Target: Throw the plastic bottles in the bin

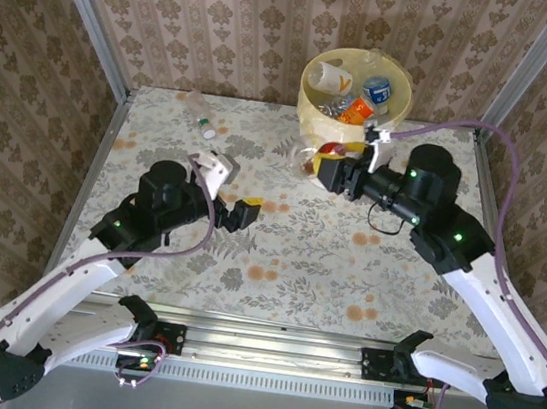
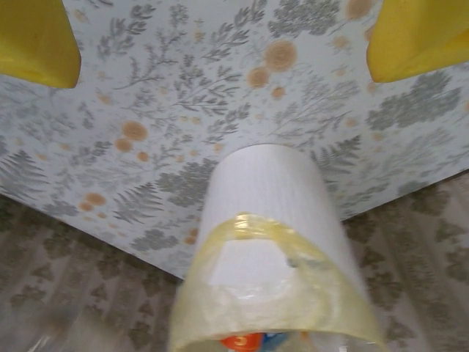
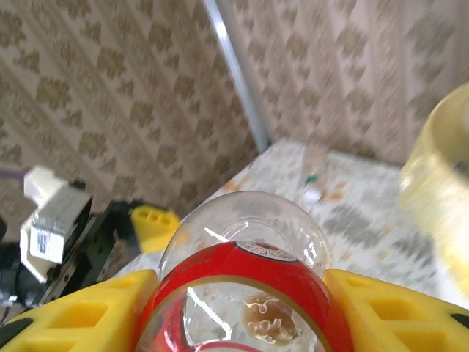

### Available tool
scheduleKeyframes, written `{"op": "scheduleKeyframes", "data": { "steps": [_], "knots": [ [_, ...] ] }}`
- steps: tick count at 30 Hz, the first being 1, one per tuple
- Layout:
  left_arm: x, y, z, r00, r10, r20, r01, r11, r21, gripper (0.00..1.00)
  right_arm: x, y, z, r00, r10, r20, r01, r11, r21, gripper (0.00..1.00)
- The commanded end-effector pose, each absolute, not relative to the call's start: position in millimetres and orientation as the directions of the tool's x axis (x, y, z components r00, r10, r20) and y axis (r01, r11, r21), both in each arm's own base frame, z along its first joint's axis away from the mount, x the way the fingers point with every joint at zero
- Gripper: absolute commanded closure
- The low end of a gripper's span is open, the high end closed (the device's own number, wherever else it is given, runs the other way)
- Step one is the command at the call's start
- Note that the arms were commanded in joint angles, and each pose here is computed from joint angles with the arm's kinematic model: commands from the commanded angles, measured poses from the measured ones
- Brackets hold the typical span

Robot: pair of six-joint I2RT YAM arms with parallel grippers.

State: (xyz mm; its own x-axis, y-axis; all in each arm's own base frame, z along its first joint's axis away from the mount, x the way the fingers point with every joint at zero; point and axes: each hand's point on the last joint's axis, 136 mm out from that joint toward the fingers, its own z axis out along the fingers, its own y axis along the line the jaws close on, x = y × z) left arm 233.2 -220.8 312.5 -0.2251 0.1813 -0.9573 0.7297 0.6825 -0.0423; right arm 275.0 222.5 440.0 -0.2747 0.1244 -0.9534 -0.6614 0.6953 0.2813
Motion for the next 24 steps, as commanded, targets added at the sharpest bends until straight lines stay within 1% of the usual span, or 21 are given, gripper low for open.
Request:
{"op": "scheduleKeyframes", "data": {
  "steps": [1, 4, 6, 8, 10, 12, 18, 22, 24],
  "knots": [
    [242, -198, 311, -0.249, 0.121, -0.961, 0.646, 0.760, -0.071, 0.00, 271, 186, 495, -0.035, 0.137, -0.990, -0.584, 0.801, 0.131, 0.61],
    [243, -184, 308, -0.253, 0.090, -0.963, 0.605, 0.792, -0.084, 0.00, 256, 157, 533, 0.148, 0.173, -0.974, -0.518, 0.852, 0.073, 0.61],
    [245, -176, 307, -0.256, 0.073, -0.964, 0.578, 0.811, -0.092, 0.00, 245, 132, 553, 0.273, 0.199, -0.941, -0.444, 0.894, 0.060, 0.62],
    [247, -170, 305, -0.261, 0.058, -0.963, 0.557, 0.824, -0.101, 0.00, 229, 113, 569, 0.377, 0.223, -0.899, -0.398, 0.916, 0.060, 0.62],
    [250, -165, 304, -0.268, 0.046, -0.962, 0.539, 0.835, -0.110, 0.00, 216, 99, 576, 0.448, 0.225, -0.865, -0.363, 0.930, 0.053, 0.62],
    [253, -162, 302, -0.277, 0.038, -0.960, 0.529, 0.840, -0.119, 0.00, 211, 92, 578, 0.465, 0.209, -0.860, -0.338, 0.940, 0.045, 0.62],
    [257, -159, 301, -0.288, 0.023, -0.957, 0.517, 0.845, -0.135, 0.00, 224, 101, 565, 0.402, 0.178, -0.898, -0.341, 0.939, 0.033, 0.62],
    [259, -155, 300, -0.296, 0.020, -0.955, 0.507, 0.851, -0.140, 0.00, 246, 114, 552, 0.343, 0.145, -0.928, -0.339, 0.941, 0.022, 0.60],
    [259, -152, 298, -0.307, 0.020, -0.951, 0.495, 0.857, -0.142, 0.00, 267, 122, 543, 0.293, 0.119, -0.948, -0.323, 0.946, 0.019, 0.59]
  ]
}}
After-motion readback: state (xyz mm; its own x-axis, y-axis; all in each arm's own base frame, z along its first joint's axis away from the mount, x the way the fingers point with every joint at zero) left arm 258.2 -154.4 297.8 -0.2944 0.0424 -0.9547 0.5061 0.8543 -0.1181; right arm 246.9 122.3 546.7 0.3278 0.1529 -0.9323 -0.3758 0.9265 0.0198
